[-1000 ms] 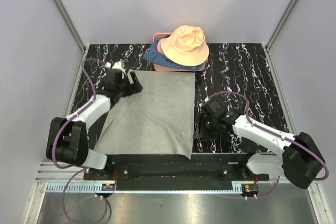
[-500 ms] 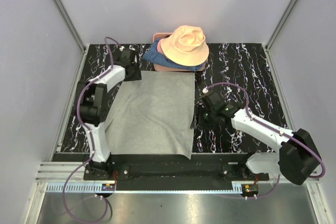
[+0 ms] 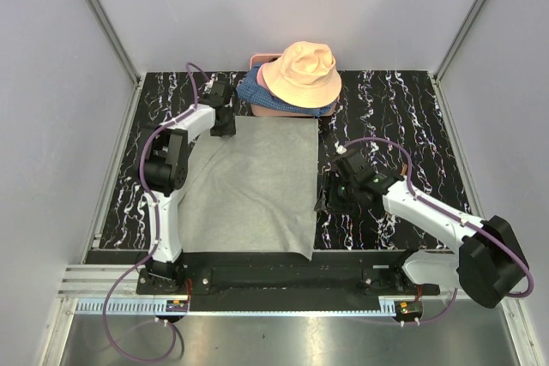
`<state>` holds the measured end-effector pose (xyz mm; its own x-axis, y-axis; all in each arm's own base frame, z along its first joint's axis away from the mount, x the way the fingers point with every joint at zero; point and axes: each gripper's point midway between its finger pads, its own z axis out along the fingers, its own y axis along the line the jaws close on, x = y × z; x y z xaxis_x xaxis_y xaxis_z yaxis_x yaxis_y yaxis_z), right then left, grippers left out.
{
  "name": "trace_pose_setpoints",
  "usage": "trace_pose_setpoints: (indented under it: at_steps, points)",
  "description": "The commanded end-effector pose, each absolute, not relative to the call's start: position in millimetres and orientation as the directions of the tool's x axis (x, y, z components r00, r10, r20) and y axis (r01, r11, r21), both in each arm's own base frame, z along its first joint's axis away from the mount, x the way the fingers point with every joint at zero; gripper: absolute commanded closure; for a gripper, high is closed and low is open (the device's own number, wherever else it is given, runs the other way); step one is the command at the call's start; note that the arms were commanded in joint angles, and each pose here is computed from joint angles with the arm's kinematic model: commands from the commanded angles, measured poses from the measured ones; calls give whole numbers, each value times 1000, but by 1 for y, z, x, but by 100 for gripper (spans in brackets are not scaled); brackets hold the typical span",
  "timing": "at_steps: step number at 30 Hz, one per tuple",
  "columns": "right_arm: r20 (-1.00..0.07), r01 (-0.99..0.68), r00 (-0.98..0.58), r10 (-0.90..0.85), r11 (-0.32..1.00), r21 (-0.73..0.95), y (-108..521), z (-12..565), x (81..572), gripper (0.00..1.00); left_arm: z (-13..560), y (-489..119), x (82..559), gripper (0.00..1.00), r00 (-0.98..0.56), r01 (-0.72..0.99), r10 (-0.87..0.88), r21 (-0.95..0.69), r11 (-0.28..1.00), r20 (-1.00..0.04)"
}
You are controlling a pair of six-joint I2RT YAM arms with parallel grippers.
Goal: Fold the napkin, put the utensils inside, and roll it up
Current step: Flatten the napkin out
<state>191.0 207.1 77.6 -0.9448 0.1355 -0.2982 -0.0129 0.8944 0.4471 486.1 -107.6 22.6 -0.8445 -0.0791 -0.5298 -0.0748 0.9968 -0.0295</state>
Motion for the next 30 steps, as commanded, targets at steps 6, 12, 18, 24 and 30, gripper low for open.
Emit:
trace_pose_setpoints:
  at_steps: [6,12,18,24,30]
  points:
    - [-306,-10,-939,159,874,486,210,84,192,44,25,-99,501,78,-823,-115,-91,7,993,-561]
    - [-303,-9,-939,160,873,488,210,84,192,44,45,-92,507,92,-790,-140,-103,14,990,-604]
    - [-294,-6,-942,160,870,493,211,83,191,43,81,-66,517,93,-734,-191,-171,-42,981,-657]
    - [-290,-5,-945,153,877,480,212,78,193,42,87,-34,524,93,-721,-235,-240,-96,967,-650]
    - [-270,0,-952,146,880,475,212,71,191,42,92,-1,529,92,-694,-293,-290,-109,950,-658]
